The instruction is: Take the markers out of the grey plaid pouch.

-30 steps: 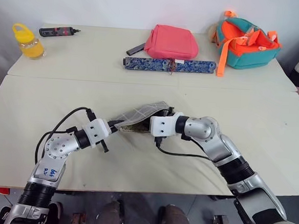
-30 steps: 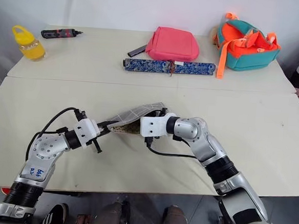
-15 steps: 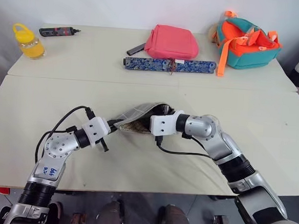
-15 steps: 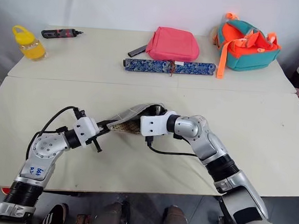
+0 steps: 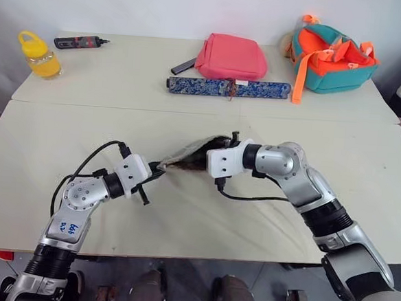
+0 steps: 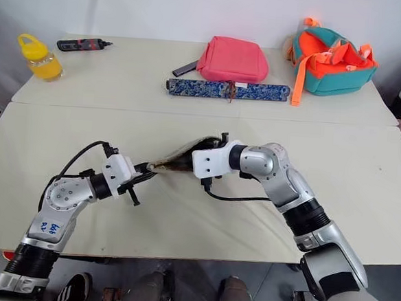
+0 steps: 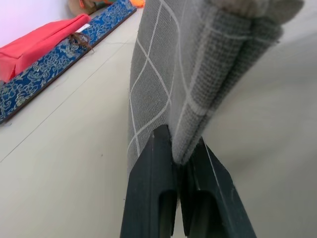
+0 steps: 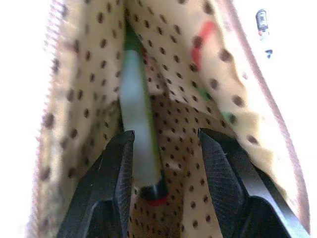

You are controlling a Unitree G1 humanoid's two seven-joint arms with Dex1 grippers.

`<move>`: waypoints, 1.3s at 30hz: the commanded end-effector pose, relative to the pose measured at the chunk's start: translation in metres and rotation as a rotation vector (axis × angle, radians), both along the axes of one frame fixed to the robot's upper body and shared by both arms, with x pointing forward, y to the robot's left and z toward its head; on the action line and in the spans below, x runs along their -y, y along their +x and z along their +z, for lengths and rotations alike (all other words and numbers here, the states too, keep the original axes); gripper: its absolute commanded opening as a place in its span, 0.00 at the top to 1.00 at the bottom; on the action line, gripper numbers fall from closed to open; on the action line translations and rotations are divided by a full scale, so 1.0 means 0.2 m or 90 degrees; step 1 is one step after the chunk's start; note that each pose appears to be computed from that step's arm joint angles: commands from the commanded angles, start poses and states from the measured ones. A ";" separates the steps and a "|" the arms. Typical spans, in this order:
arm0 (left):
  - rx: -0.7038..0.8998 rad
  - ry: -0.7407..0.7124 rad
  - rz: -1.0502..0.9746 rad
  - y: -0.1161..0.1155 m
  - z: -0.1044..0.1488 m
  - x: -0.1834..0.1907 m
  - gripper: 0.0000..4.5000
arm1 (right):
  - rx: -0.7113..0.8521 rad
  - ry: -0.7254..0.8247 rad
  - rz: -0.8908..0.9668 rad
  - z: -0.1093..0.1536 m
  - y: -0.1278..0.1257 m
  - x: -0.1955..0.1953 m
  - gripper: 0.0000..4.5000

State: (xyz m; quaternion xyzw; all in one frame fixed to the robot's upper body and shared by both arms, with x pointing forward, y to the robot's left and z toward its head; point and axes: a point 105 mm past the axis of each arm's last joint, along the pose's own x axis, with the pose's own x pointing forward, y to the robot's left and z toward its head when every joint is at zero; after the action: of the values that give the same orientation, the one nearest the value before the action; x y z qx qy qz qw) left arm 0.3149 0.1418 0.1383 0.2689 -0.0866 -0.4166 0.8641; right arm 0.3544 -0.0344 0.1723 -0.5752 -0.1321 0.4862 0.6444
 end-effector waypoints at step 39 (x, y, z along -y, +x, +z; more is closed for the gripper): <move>-0.267 -0.262 -0.032 -0.10 -0.01 0.10 1.00 | -0.132 -0.097 0.034 0.12 -0.06 0.04 0.90</move>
State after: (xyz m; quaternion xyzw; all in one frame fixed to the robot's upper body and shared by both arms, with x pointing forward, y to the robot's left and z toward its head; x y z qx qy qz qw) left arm 0.2912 0.1133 0.1343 -0.0221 0.0130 -0.4766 0.8788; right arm 0.3480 -0.0466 0.1654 -0.5733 0.0103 0.5730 0.5856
